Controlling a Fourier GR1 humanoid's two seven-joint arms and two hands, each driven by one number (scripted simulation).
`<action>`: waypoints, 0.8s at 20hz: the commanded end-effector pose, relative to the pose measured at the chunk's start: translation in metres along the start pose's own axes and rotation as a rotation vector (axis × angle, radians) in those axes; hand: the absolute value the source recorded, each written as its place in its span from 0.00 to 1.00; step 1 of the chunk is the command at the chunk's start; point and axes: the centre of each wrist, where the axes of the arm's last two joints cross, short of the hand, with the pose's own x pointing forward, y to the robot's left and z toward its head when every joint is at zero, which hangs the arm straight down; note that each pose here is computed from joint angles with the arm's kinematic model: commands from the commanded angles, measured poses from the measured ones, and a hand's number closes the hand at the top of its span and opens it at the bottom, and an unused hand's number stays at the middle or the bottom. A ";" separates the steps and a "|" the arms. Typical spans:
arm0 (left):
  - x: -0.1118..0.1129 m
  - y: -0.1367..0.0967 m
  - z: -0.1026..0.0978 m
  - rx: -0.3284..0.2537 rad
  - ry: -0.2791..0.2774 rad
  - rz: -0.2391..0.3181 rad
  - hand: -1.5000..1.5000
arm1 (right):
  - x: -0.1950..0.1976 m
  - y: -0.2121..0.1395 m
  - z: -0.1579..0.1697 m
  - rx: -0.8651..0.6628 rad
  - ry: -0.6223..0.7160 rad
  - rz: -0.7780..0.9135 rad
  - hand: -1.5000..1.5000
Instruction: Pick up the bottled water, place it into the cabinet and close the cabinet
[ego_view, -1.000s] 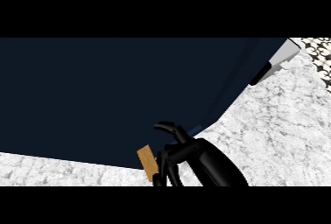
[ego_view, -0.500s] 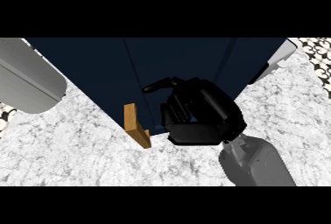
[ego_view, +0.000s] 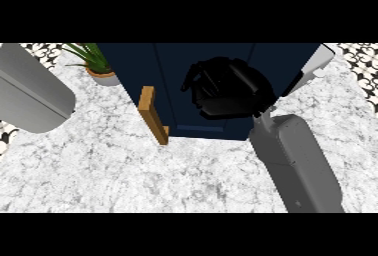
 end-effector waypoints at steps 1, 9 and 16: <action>0.013 0.011 0.003 0.005 -0.009 -0.020 0.00 | 0.004 -0.018 -0.021 -0.004 -0.016 0.009 1.00; 0.015 0.006 -0.007 -0.032 0.021 0.023 0.00 | 0.008 -0.003 -0.052 0.011 0.021 -0.013 1.00; 0.006 -0.001 -0.009 -0.038 0.004 0.034 0.00 | 0.013 0.001 -0.052 0.075 0.007 -0.045 1.00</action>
